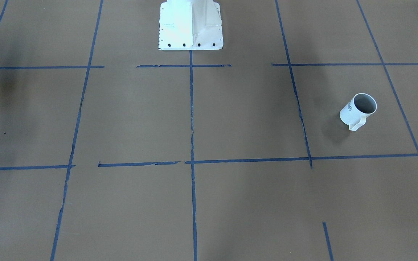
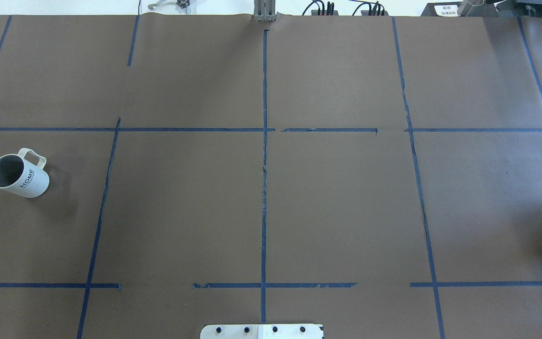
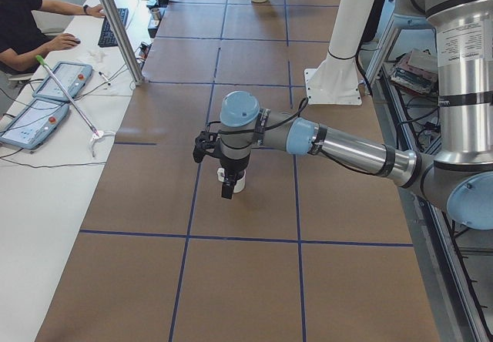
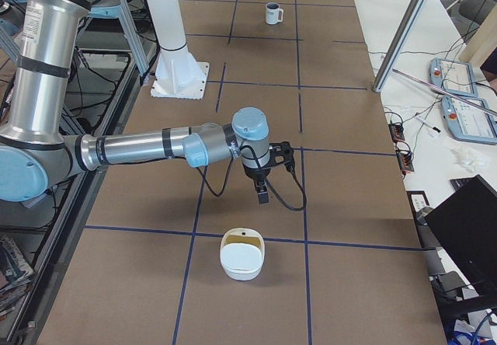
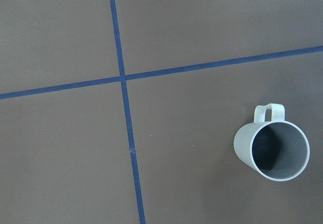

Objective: Left arm hands cup to right arm to dump lemon

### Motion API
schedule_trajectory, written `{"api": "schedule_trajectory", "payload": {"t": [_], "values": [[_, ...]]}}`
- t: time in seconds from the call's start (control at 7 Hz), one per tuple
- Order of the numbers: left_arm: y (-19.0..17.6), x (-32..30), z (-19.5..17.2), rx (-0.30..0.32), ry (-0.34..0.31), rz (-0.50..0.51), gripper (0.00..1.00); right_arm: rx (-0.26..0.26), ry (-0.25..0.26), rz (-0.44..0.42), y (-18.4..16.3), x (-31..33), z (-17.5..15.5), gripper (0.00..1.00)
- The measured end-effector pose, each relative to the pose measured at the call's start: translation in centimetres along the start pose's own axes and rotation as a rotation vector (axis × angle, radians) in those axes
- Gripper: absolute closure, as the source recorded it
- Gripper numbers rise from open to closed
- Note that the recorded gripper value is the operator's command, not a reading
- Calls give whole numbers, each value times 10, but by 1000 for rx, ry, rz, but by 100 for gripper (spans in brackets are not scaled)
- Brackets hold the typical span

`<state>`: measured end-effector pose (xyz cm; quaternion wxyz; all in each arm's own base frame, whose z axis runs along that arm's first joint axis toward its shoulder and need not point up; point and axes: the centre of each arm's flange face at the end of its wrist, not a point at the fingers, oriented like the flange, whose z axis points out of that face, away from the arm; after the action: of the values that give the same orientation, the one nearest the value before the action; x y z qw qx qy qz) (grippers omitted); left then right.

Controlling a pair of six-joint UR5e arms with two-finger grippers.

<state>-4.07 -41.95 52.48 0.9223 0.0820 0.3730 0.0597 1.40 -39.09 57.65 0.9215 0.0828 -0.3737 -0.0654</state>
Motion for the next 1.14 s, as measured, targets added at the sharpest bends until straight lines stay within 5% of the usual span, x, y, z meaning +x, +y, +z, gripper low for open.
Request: {"api": "schedule_trajectory", "payload": {"t": [0.43,1.14], "values": [[15,-24,-1,-67,14,12,0,-37,-26,50,40,48,10,0],[18,-49,32,-109,92,-138,0,-49,-15,74,42,53,-3,0]]}}
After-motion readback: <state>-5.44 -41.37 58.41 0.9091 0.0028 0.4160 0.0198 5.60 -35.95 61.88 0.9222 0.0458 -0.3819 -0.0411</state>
